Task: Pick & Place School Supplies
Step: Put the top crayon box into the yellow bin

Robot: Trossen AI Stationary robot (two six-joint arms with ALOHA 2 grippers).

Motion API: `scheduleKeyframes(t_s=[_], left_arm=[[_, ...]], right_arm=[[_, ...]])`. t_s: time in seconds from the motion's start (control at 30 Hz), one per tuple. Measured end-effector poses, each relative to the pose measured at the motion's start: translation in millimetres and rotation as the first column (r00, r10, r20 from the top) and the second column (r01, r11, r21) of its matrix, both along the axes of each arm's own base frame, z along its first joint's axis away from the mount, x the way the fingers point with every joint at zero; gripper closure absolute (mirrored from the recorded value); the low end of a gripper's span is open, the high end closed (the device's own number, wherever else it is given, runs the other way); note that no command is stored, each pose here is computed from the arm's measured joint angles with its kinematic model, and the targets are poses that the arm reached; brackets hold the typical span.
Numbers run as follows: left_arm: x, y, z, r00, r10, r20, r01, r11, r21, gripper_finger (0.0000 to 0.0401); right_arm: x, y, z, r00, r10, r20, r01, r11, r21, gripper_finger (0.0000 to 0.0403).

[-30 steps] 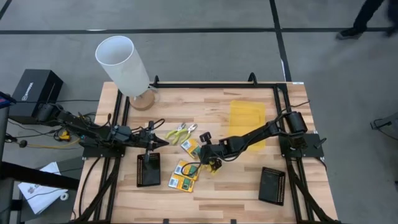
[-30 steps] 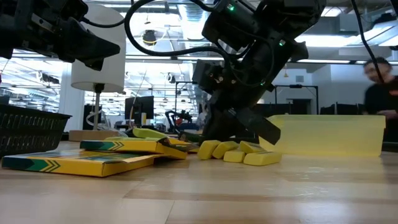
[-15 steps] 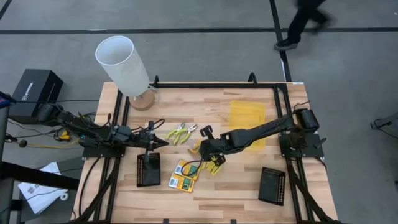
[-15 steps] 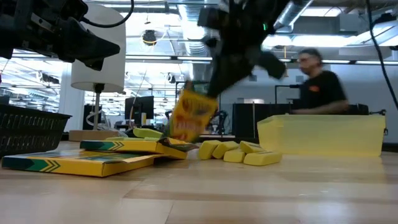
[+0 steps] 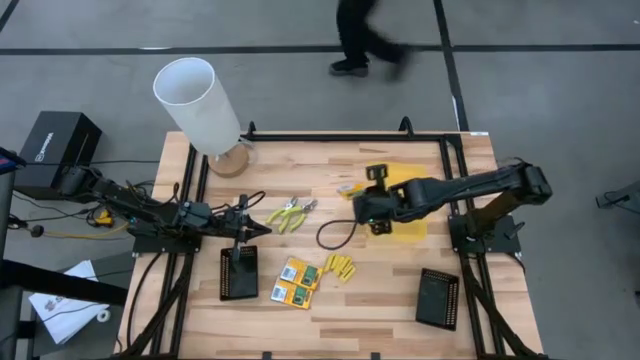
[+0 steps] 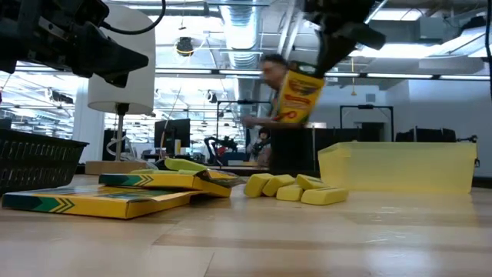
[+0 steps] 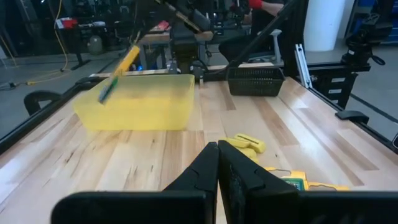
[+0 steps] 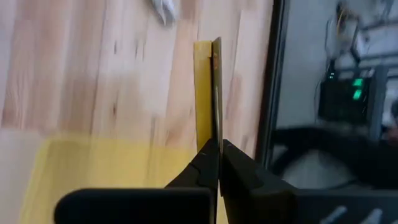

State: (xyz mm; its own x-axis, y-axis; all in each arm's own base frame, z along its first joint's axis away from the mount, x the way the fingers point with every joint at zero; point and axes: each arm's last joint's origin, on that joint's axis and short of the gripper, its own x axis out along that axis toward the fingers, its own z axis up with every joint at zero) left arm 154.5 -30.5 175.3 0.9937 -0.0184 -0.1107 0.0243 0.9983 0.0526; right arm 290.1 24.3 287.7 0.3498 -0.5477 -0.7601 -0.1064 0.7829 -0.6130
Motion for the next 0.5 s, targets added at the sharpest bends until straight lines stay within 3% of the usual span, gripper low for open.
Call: scheduleKeyframes(t_s=[0.23, 0.5], left_arm=[[0.0, 0.0, 0.0, 1.000, 0.000, 0.000, 0.000, 1.000, 0.000, 0.0399], [0.0, 0.0, 0.0, 1.000, 0.001, 0.000, -0.001, 1.000, -0.006, 0.0399]], right_arm=[[-36.5, -15.9, -18.8, 0.978, -0.187, -0.097, 0.184, 0.982, -0.037, 0.0403], [-70.5, -26.5, -45.1, 0.956, -0.280, -0.090, 0.281, 0.960, -0.009, 0.0403]])
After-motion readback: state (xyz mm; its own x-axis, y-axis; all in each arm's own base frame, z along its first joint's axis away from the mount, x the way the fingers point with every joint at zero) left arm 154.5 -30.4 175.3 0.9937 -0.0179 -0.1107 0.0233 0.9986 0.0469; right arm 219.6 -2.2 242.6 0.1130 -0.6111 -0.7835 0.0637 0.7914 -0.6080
